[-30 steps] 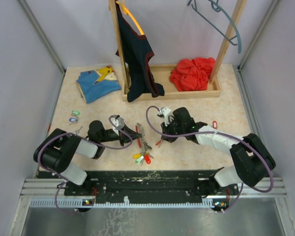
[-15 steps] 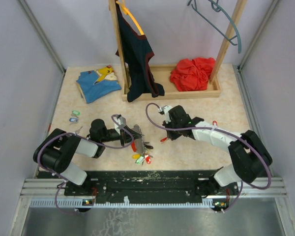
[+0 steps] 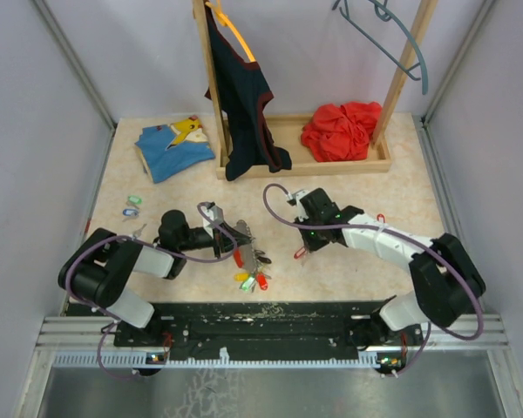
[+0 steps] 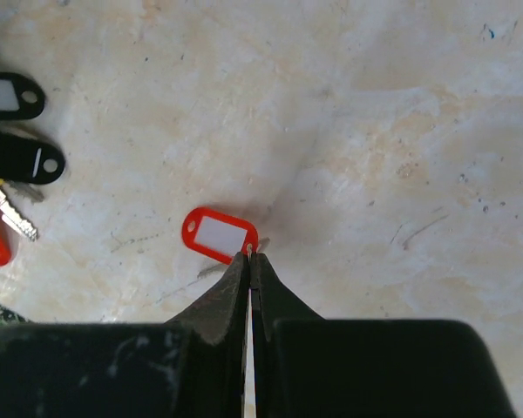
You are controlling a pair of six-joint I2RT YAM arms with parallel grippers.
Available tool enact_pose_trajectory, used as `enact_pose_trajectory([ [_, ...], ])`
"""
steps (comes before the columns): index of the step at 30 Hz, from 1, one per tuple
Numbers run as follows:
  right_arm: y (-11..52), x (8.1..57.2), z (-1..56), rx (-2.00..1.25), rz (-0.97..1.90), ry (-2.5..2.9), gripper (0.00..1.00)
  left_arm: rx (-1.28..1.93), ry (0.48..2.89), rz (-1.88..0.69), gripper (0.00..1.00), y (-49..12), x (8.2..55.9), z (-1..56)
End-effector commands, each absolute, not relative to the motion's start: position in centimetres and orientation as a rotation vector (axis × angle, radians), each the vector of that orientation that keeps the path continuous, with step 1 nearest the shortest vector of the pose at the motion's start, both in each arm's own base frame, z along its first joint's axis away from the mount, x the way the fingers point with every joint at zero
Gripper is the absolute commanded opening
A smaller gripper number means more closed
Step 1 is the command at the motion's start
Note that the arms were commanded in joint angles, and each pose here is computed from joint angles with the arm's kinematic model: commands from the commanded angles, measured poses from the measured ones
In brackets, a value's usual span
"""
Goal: Put the keys on the keyring
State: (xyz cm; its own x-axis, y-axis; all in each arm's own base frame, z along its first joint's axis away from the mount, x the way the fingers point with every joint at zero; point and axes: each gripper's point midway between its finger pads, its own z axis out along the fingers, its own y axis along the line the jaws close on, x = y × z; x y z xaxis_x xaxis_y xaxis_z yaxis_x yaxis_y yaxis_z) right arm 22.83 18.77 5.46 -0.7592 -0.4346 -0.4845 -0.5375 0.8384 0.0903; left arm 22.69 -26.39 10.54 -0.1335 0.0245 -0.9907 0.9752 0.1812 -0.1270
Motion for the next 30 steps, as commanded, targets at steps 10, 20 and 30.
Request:
enact_pose_trajectory([
  [10, 25.1, 30.4, 5.5, -0.838, 0.393, 2.273, 0.06, 1.089, 1.304, -1.155, 0.0, -26.6, 22.1, 12.2],
  [20, 28.9, 27.1, 11.5, -1.109, 0.717, 1.84, 0.34, 1.095, 1.301, -1.168, 0.0, -26.8, 22.0, 12.2],
  [30, 32.0, 23.9, 13.8, -1.301, 0.967, 1.523, 0.37, 1.107, 1.285, -1.183, 0.0, -26.8, 21.6, 12.4],
])
